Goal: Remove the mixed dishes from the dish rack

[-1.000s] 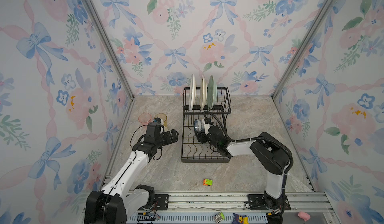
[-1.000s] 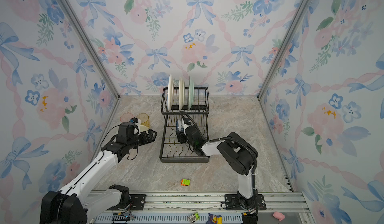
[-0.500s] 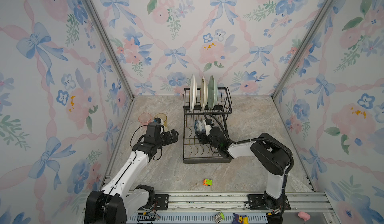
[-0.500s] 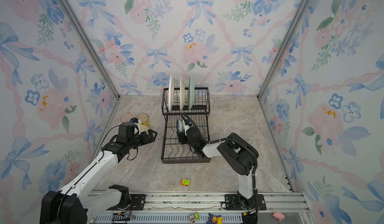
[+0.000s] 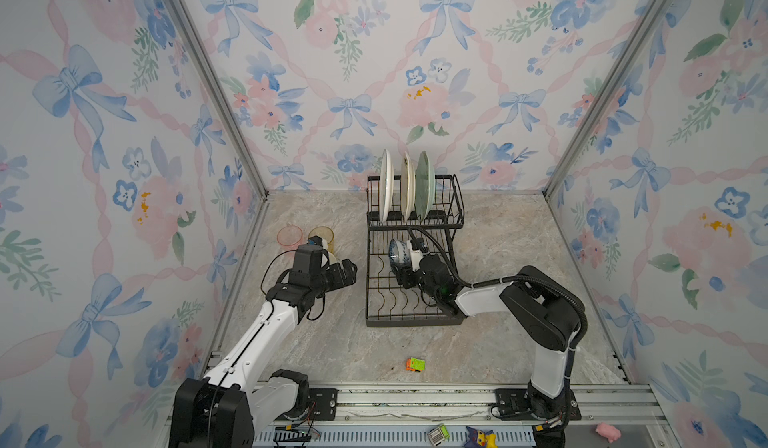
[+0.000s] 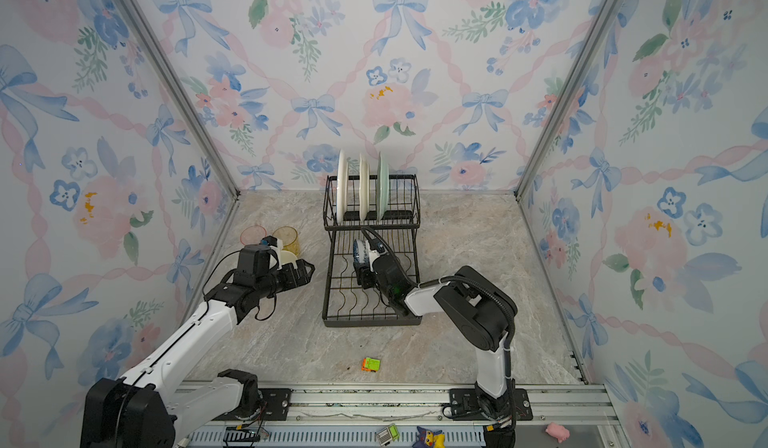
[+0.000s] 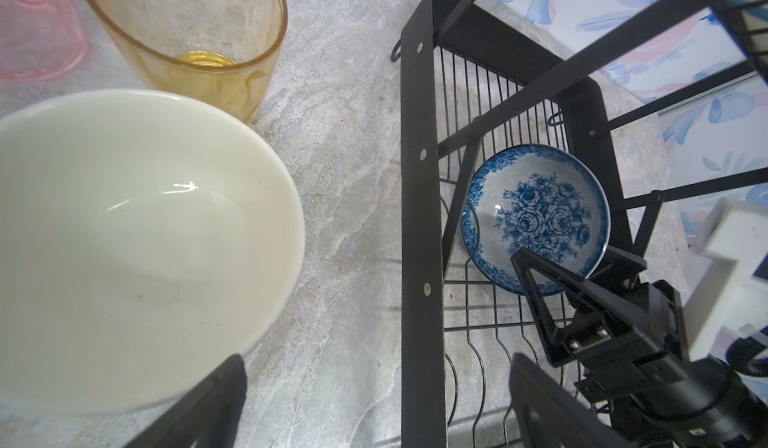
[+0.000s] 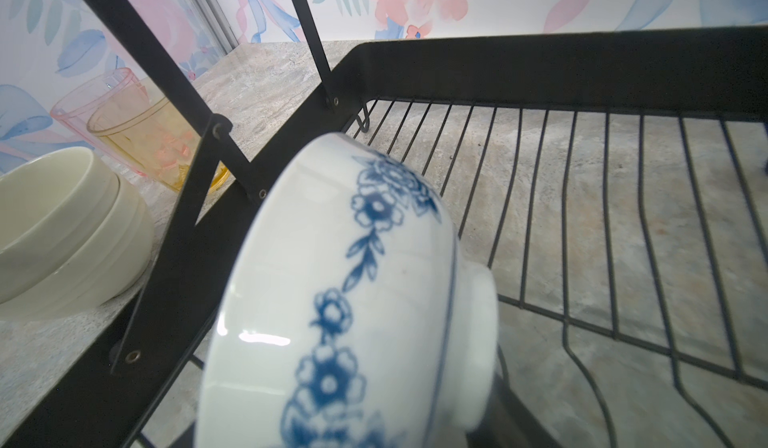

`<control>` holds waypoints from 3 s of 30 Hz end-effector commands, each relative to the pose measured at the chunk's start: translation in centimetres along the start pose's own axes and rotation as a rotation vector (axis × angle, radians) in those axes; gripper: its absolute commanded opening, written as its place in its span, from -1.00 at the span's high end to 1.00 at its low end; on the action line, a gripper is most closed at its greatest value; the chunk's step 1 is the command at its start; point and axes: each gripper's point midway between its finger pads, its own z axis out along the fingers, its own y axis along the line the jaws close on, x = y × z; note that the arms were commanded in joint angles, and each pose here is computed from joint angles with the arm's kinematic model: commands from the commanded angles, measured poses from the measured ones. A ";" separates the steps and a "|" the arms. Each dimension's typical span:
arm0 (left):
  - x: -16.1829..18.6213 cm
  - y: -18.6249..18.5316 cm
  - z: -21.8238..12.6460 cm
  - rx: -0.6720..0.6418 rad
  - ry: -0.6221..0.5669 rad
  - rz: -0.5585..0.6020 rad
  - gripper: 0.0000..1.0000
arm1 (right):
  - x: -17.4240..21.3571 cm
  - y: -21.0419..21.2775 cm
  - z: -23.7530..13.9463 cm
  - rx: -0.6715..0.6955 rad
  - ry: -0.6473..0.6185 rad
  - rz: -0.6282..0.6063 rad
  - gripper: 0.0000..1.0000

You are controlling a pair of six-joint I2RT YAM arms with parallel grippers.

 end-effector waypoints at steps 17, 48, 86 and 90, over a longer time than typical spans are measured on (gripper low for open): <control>0.2 0.2 0.4 -0.015 0.008 0.016 -0.96 | 0.8 -0.6 -1.4 0.217 0.021 -0.251 -0.26; -1.4 -2.3 -2.1 0.087 -0.066 0.018 -0.96 | -4.4 -0.5 -7.1 0.041 -0.048 0.183 -0.24; 3.2 -14.5 -2.5 0.454 0.028 0.109 -0.39 | -7.8 2.6 -9.4 -0.143 -0.058 0.403 -0.24; 3.5 -15.2 -2.2 0.467 0.038 0.120 -0.36 | -8.4 3.0 -9.6 -0.165 -0.070 0.405 -0.24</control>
